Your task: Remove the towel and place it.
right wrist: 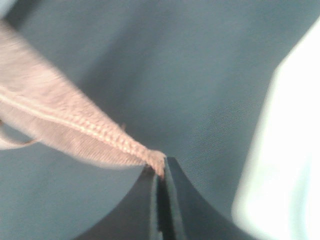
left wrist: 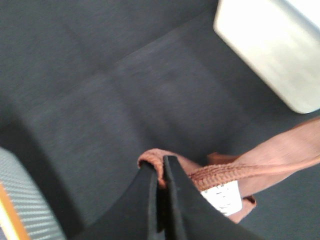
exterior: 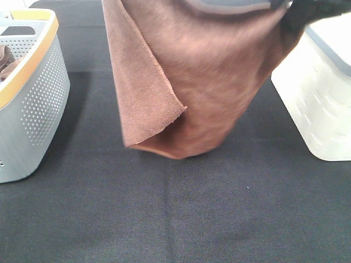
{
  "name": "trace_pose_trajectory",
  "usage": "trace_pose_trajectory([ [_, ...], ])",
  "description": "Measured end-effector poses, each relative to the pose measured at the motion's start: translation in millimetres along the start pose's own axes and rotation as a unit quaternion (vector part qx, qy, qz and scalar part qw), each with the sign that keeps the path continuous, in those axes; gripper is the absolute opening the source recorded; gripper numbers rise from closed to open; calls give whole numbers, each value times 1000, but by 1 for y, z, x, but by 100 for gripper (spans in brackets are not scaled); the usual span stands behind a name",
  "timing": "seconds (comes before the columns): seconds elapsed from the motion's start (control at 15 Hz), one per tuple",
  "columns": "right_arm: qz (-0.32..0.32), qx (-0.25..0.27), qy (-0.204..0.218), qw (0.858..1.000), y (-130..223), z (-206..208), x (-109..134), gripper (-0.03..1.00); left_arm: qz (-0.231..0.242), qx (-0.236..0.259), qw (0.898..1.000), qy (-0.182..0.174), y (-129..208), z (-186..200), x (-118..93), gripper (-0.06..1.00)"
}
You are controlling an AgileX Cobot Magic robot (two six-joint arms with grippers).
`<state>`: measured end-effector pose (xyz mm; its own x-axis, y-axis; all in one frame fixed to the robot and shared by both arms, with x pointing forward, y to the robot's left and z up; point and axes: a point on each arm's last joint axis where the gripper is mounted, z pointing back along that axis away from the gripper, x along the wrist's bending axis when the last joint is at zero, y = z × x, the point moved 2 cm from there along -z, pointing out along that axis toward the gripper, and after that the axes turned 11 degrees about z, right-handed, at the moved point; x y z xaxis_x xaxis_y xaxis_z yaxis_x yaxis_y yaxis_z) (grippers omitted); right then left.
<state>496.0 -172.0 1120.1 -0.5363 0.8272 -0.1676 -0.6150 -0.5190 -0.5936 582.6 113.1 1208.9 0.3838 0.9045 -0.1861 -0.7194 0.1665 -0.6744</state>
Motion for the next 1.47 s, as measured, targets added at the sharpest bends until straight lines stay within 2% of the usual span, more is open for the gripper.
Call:
trace_pose_trajectory([
  [0.27, 15, -43, 31, 998, -29, -22, -8, 0, -6, 33, 997, -74, 3, -45, 19, 1],
  [0.33, 14, -59, 47, 997, -41, -35, -12, 0, -14, 20, 995, -94, 0, -58, 25, 1],
  [0.53, 5, -107, 91, 990, -65, -56, -22, 0, -20, -53, 991, -120, -17, -80, 32, 1],
  [0.67, 38, -161, 137, 977, -88, -67, -31, 0, -15, -115, 984, -137, -30, -97, 42, 1],
  [0.93, 94, -218, 182, 954, -117, -79, -39, 0, -7, -207, 970, -130, -51, -102, 60, 1],
  [1.0, 116, -230, 189, 947, -123, -82, -38, 0, -7, -222, 967, -128, -54, -104, 65, 1],
  [1.13, 133, -233, 191, 944, -125, -88, -37, 0, -2, -227, 966, -127, -55, -107, 68, 1],
  [1.27, 121, -205, 190, 953, -119, -102, -38, 0, 10, -192, 972, -135, -46, -122, 72, 1],
  [1.33, 80, -162, 184, 966, -109, -111, -39, 0, 27, -132, 979, -150, -31, -133, 77, 1],
  [1.47, 9, -103, 151, 983, -94, -120, -35, 0, 48, -45, 983, -173, -9, -145, 84, 1],
])
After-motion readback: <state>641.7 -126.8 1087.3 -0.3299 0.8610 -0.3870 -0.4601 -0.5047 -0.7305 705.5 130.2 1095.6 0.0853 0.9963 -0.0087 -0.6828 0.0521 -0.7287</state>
